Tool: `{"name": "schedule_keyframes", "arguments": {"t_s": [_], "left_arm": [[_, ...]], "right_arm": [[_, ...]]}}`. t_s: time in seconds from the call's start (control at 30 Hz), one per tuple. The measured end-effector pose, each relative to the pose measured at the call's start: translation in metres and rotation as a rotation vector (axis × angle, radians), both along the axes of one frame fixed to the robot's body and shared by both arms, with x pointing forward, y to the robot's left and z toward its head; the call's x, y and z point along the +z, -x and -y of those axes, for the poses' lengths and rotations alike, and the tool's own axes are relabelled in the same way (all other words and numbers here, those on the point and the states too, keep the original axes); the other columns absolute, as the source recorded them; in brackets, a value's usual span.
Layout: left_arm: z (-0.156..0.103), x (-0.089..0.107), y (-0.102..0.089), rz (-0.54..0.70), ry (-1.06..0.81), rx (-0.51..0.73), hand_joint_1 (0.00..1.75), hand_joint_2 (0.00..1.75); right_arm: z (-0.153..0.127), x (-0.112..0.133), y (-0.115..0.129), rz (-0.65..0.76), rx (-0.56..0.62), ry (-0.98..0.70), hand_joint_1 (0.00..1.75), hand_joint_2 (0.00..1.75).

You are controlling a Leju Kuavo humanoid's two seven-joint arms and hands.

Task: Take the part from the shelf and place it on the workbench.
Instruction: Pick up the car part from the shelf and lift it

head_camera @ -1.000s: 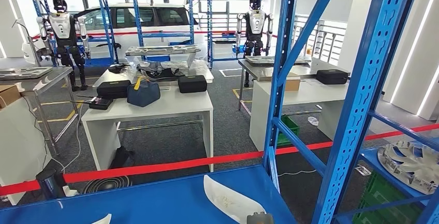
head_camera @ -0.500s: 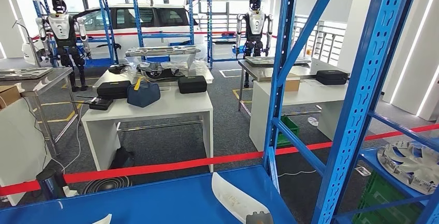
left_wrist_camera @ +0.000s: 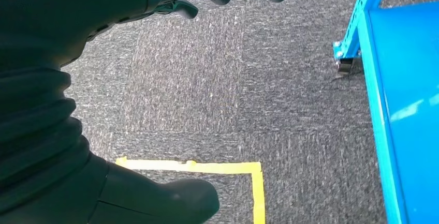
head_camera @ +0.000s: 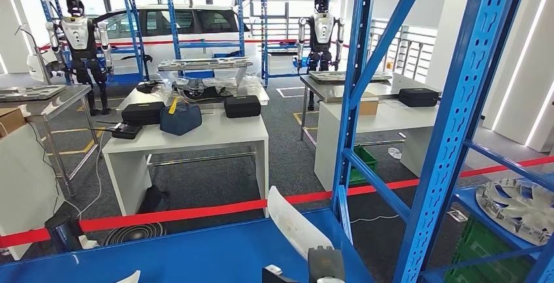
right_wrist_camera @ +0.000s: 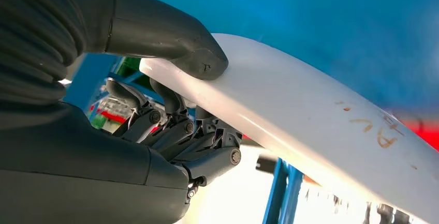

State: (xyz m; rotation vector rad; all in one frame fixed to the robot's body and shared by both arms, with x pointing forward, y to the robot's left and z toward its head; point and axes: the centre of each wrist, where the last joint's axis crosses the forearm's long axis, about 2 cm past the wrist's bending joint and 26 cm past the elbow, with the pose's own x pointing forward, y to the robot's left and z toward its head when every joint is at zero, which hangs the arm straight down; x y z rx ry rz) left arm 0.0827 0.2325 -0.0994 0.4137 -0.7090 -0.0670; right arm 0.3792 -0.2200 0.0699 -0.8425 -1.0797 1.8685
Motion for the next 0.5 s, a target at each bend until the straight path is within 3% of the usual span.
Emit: {"name": "schedule_keyframes", "arguments": {"t_s": [0.2,0.5], "left_arm": [[0.000,0.002,-0.007,-0.018,-0.018,0.013,0.00,1.75],[-0.004,0.002,-0.010,-0.070,-0.059,0.042,0.00,1.75]], "right_arm": [[-0.017,0.041,-0.028,0.167,0.018,-0.103,1.68,1.75],[-0.043,0.086,-0.046,0.346,0.023,-0.227,1.68,1.75]]}}
